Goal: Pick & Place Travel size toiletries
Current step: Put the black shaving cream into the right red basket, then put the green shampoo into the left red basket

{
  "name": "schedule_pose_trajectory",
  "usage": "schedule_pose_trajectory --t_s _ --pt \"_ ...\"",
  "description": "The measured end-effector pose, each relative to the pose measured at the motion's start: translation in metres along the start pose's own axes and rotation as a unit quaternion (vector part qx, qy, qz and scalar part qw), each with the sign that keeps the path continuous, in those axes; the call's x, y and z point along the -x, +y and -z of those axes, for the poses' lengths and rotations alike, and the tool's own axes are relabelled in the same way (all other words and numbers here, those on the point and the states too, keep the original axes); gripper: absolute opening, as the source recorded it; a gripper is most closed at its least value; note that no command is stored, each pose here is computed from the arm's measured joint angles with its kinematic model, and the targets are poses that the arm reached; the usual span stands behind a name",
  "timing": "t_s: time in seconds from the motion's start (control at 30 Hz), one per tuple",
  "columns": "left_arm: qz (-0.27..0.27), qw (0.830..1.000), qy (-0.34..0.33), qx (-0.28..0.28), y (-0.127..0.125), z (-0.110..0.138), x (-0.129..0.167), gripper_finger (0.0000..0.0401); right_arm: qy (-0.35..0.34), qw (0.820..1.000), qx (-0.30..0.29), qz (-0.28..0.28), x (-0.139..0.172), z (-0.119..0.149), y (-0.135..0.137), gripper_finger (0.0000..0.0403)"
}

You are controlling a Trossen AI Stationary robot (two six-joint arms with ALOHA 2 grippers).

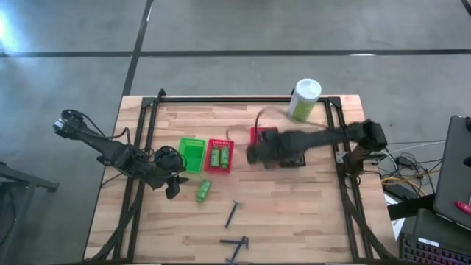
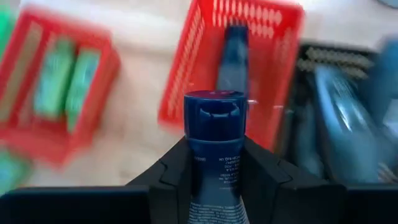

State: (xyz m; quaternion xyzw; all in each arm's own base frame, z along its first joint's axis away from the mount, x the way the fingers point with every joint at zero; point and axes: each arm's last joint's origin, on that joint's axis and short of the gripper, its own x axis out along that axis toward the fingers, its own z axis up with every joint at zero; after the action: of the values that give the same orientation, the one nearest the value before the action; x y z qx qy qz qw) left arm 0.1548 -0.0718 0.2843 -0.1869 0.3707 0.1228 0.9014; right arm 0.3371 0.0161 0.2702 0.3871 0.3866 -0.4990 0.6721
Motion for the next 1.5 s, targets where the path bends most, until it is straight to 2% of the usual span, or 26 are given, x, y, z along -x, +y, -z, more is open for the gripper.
schedule_pose_trajectory --t_s 0.13,0.2,0.27,0.53,0.8,1.07,1.23,1.37,1.5 --pt "0.001 1.0 -0.001 0.002 0.0 0.0 0.0 0.0206 -0.018 0.998 -0.035 -0.039 -0.034 -0.036 -0.008 0.0098" --pt "0.001 1.0 -0.001 0.006 0.0 0.0 0.0 0.0206 -0.03 0.998 -0.024 -0.059 -0.036 -0.047 -0.008 0.01" --pt "0.001 1.0 -0.001 0.009 0.0 0.0 0.0 0.0206 -0.03 0.998 -0.016 -0.051 -0.036 -0.051 -0.012 0.01" --pt "0.0 1.0 -0.001 0.012 0.0 0.0 0.0 0.0206 -0.021 0.999 -0.037 -0.014 -0.063 -0.053 -0.026 0.0093" --pt "-0.002 1.0 -0.004 0.007 0.0 0.0 0.0 0.0206 -0.026 0.998 -0.048 0.002 -0.084 -0.044 -0.038 0.0142" --pt "-0.002 1.0 -0.004 0.008 0.0 0.0 0.0 0.0206 -0.032 0.999 -0.016 -0.008 -0.078 -0.047 -0.033 0.0228" --pt "-0.003 0.999 -0.004 0.033 0.0 0.0 0.0 0.0206 -0.059 0.996 0.043 -0.041 -0.053 -0.053 -0.016 0.0276" --pt "-0.011 0.999 -0.003 0.047 0.001 0.001 0.0 0.0206 -0.07 0.992 0.08 -0.063 -0.03 -0.052 -0.004 0.0299" --pt "-0.023 0.998 -0.008 0.051 0.003 0.001 0.0 0.0206 -0.066 0.991 0.09 -0.078 -0.014 -0.043 0.003 0.0309"
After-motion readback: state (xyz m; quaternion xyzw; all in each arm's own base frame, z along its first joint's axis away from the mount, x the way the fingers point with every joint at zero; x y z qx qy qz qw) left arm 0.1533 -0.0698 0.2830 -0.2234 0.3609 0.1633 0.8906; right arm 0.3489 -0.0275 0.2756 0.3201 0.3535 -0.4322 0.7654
